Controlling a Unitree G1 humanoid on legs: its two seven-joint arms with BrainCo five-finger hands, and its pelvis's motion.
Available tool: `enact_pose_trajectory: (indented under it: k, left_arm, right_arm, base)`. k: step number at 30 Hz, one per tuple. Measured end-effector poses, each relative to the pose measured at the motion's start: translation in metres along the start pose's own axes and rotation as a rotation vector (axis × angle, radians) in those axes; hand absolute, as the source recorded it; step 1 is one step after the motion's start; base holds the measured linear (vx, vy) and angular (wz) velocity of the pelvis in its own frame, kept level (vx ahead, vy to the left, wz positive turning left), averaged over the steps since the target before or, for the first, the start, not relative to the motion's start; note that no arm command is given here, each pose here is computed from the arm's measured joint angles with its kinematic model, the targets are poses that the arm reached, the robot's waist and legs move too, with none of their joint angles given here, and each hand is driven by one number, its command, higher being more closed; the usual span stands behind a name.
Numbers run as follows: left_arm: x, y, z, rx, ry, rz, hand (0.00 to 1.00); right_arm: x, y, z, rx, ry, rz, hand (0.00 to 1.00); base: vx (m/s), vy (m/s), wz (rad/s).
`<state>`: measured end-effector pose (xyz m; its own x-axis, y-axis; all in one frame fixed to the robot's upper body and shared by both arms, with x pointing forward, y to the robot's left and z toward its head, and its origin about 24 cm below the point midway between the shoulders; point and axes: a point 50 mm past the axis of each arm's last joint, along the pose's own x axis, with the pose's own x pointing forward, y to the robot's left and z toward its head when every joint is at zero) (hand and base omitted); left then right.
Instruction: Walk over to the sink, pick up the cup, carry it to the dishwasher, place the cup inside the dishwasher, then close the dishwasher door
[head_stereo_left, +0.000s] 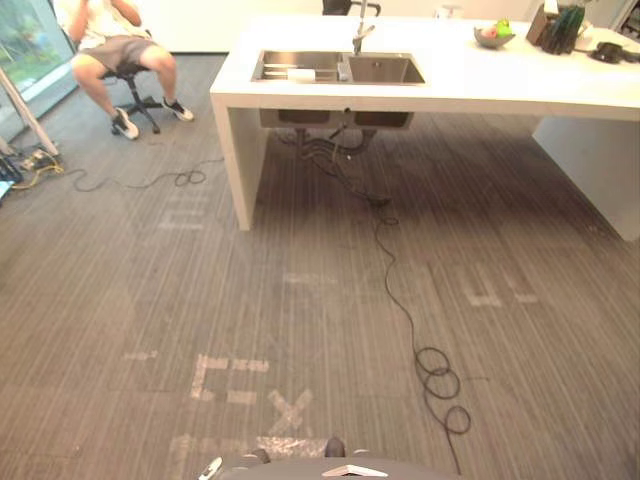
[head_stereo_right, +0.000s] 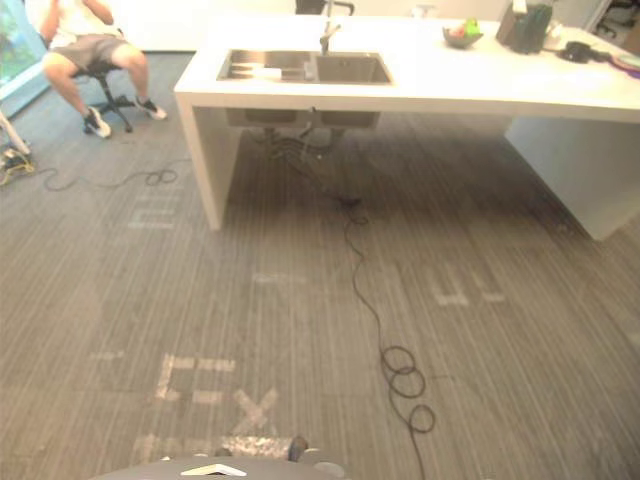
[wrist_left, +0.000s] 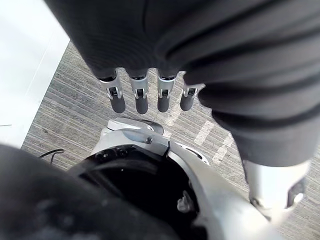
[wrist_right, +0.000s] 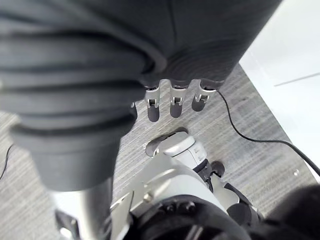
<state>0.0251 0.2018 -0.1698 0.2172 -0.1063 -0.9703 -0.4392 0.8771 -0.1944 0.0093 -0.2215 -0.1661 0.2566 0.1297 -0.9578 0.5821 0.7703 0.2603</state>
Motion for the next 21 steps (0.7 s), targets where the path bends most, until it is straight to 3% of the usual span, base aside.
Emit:
enact_pose_trajectory:
  k: [6, 15, 21]
  left_arm:
    - [0.001, -0.004, 0.000, -0.052, 0.052, -0.069, 0.00]
    - [0.002, -0.008, 0.023, -0.013, -0.080, -0.041, 0.00]
    - [0.005, -0.036, 0.052, 0.028, -0.226, -0.093, 0.00]
  right_arm:
    - [0.001, 0.005, -0.011, 0.158, -0.003, 0.054, 0.00]
    - [0.011, 0.043, 0.028, 0.017, -0.224, 0.153, 0.00]
    - [0.016, 0.080, 0.067, -0.058, -0.372, 0.125, 0.00]
  base:
    - [0.15, 0.024, -0.10]
    - [0.09, 0.022, 0.10]
    - [-0.07, 0.014, 0.14]
